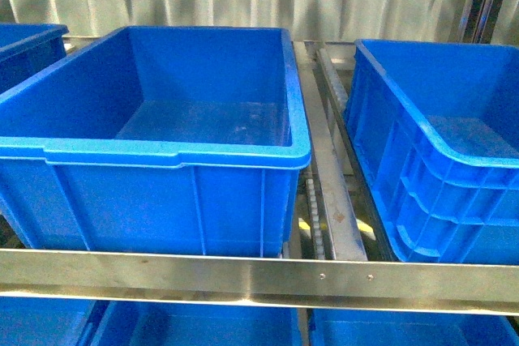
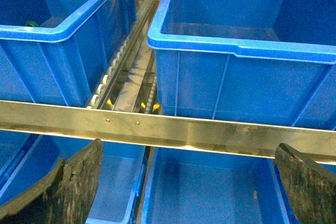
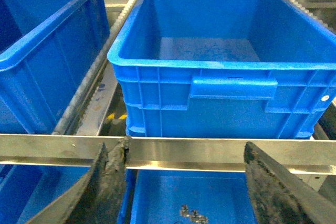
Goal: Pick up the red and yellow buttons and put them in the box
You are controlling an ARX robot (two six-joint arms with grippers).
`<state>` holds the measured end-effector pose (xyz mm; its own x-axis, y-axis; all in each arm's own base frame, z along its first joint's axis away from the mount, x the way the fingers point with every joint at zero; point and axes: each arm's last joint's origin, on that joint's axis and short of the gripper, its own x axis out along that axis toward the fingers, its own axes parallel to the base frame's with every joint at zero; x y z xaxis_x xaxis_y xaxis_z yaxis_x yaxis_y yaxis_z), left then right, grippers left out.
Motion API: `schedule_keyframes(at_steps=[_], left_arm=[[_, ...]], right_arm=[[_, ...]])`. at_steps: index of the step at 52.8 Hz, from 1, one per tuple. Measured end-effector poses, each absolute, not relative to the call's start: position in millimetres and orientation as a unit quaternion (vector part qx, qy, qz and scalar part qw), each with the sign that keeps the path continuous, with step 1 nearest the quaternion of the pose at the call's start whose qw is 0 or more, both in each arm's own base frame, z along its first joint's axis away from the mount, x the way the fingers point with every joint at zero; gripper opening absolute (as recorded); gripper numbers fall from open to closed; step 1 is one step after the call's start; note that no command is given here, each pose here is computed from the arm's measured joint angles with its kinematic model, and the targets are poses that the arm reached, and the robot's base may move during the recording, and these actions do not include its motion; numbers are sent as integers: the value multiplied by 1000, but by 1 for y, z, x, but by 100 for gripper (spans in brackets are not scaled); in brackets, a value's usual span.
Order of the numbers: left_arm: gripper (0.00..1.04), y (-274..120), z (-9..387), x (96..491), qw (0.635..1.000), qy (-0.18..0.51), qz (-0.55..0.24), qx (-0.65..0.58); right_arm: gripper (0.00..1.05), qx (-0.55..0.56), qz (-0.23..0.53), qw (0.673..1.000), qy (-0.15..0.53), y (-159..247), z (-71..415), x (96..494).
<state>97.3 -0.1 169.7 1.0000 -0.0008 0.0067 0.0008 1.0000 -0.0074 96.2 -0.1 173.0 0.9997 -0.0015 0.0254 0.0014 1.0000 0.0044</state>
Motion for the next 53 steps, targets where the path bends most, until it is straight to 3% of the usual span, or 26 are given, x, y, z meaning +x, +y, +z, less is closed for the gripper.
schedule_keyframes(at_steps=[10, 53], left_arm=[[97, 0, 170, 97, 1000, -3, 0, -4], [97, 0, 170, 97, 1000, -3, 0, -4]], right_arm=[[100, 3, -1, 1000, -13, 0, 173, 96], [99, 2, -1, 1000, -13, 0, 173, 96]])
